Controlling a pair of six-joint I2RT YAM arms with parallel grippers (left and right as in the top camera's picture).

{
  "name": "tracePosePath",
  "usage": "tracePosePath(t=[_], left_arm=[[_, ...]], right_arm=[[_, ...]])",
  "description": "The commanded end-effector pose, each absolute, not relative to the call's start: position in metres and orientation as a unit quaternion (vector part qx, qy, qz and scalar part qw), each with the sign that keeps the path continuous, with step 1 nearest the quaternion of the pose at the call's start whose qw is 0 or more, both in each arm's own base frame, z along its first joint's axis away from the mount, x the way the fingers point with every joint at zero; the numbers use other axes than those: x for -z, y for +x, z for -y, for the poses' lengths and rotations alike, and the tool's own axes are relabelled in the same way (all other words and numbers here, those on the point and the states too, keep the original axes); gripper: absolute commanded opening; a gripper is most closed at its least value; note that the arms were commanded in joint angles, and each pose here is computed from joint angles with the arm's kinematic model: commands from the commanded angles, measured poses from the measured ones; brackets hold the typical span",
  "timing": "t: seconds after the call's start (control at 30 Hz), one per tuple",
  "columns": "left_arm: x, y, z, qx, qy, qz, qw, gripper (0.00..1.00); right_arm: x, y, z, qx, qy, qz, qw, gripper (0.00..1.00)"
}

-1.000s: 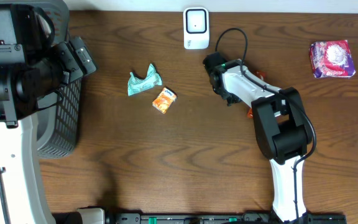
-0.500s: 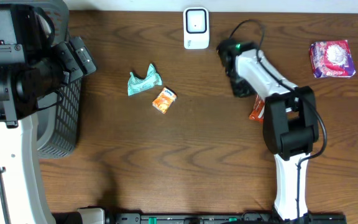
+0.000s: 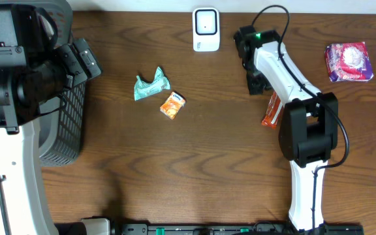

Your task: Scan the item barcode

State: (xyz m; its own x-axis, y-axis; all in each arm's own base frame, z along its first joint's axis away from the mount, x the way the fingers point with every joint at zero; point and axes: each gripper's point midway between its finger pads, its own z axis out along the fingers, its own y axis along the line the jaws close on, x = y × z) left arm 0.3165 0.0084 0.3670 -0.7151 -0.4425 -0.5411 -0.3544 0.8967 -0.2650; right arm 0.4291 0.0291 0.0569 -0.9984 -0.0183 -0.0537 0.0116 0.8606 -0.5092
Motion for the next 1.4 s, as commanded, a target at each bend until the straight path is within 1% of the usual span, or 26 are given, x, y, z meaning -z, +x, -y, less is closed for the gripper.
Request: tracePosePath(t=[0.0, 0.13, 0.2, 0.3, 0.43, 0.53, 0.57, 0.67, 0.73, 0.77, 0.93, 1.07, 1.2, 1.23, 1.3, 1.37], left_arm=[[-0.364, 0.317, -0.011, 0.064, -0.213, -0.925, 0.307, 0.98], [-0.364, 0.317, -0.011, 0.064, -0.213, -0.925, 0.307, 0.98], [-0.364, 0.317, -0.011, 0.064, -0.213, -0.925, 0.307, 0.98], [-0.364, 0.317, -0.011, 0.064, -0.213, -0.925, 0.307, 0.98], [-0.364, 0.317, -0.011, 0.064, -0.213, -0.925, 0.307, 0.98], [-0.364, 0.317, -0.011, 0.064, -0.213, -0.925, 0.307, 0.98], [-0.364, 0.317, -0.011, 0.064, -0.213, -0.925, 0.307, 0.98], [-0.364, 0.317, -0.011, 0.064, -0.213, -0.925, 0.307, 0.98], [-0.364, 0.317, -0.011, 0.064, -0.213, -0.925, 0.307, 0.98], [-0.364, 0.317, -0.011, 0.064, -0.213, -0.925, 0.307, 0.98], [-0.364, 0.317, -0.011, 0.064, -0.213, -0.925, 0.307, 0.98], [-0.364, 0.317, -0.011, 0.064, -0.213, -0.925, 0.307, 0.98], [-0.364, 0.317, -0.011, 0.064, -0.213, -0.925, 0.307, 0.98], [-0.364, 0.317, -0.011, 0.064, -0.213, -0.925, 0.307, 0.98], [-0.364, 0.317, -0.011, 0.064, -0.213, -0.925, 0.307, 0.98], [-0.364, 0.317, -0.011, 0.064, -0.213, -0.925, 0.307, 0.98]], right_arm=[[-0.032, 0.416, -0.022, 0.269, 0.012, -0.963, 0.010, 0.75], [-0.014, 0.408, -0.014, 0.292, 0.007, -0.956, 0.008, 0.73], [-0.010, 0.404, -0.007, 0.309, 0.004, -0.951, 0.006, 0.71], [0.001, 0.398, -0.002, 0.315, 0.005, -0.949, 0.002, 0.65], [0.019, 0.388, -0.002, 0.304, 0.006, -0.953, -0.004, 0.49], [0.032, 0.379, -0.001, 0.299, 0.006, -0.954, -0.010, 0.45], [0.037, 0.376, -0.003, 0.291, 0.007, -0.957, -0.012, 0.42], [0.049, 0.370, -0.012, 0.254, 0.014, -0.967, -0.022, 0.22], [0.055, 0.368, -0.021, 0.216, 0.023, -0.976, -0.031, 0.04], [0.055, 0.369, -0.024, 0.202, 0.027, -0.978, -0.033, 0.01], [0.043, 0.386, -0.049, 0.110, 0.046, -0.992, -0.036, 0.01], [0.016, 0.413, -0.087, -0.001, 0.022, -1.000, -0.022, 0.01], [-0.013, 0.429, -0.125, -0.105, -0.007, -0.994, -0.008, 0.01], [-0.018, 0.431, -0.129, -0.116, -0.010, -0.993, -0.007, 0.01], [-0.022, 0.432, -0.120, -0.091, -0.008, -0.996, -0.006, 0.01], [-0.026, 0.430, -0.090, -0.004, 0.015, -1.000, -0.007, 0.01]])
